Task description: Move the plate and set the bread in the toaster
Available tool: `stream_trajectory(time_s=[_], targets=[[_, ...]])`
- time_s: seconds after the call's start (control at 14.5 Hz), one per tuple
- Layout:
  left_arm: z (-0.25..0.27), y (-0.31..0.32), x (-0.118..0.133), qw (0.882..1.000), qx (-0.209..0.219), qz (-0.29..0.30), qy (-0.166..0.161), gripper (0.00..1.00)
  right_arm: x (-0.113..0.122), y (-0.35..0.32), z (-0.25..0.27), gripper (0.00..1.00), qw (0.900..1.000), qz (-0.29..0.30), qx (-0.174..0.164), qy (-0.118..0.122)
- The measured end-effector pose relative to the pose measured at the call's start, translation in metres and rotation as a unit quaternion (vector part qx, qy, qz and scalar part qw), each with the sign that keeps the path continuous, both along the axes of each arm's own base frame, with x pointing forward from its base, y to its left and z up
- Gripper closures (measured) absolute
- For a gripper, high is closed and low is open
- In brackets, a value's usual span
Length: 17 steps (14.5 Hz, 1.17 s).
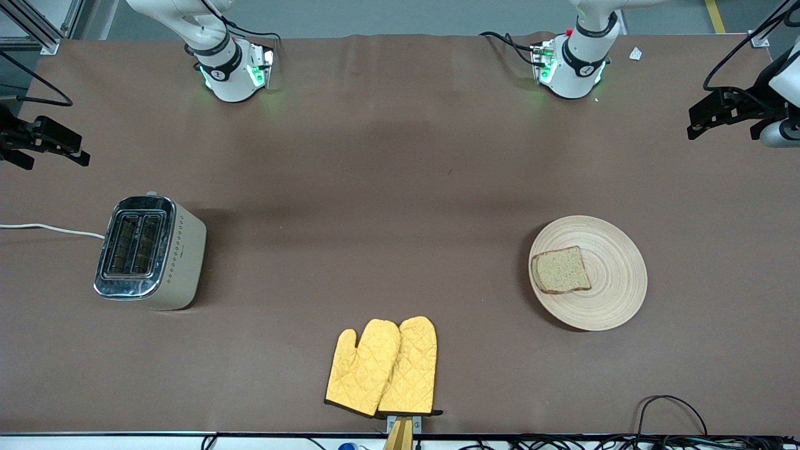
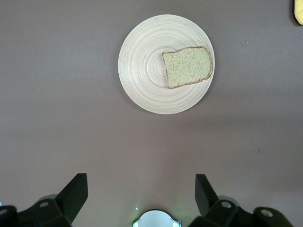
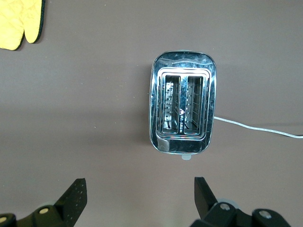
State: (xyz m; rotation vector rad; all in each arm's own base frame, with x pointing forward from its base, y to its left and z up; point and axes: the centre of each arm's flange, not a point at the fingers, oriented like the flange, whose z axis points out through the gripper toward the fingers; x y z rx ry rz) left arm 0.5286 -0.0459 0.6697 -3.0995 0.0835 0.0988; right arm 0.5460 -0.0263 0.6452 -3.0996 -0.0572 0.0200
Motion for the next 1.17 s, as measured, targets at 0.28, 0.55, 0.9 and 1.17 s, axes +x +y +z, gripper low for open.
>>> stream_trajectory(time_s=[0.28, 0.55, 0.9, 1.17], targets=[[0.000, 0.000, 0.000, 1.000, 0.000, 0.000, 0.000, 0.00, 0.000, 0.000, 0.000, 0.00, 1.000, 0.000, 0.000, 0.000], [-0.005, 0.008, 0.004, 1.000, -0.003, 0.007, 0.004, 0.00, 0.000, 0.000, 0.000, 0.00, 1.000, 0.000, 0.000, 0.000], [-0.030, 0.065, 0.024, 0.995, -0.080, 0.061, 0.023, 0.00, 0.000, 0.000, 0.000, 0.00, 1.000, 0.000, 0.000, 0.000], [-0.084, 0.122, 0.057, 0.983, -0.142, 0.108, 0.034, 0.00, 0.000, 0.000, -0.001, 0.00, 1.000, 0.000, 0.000, 0.001]])
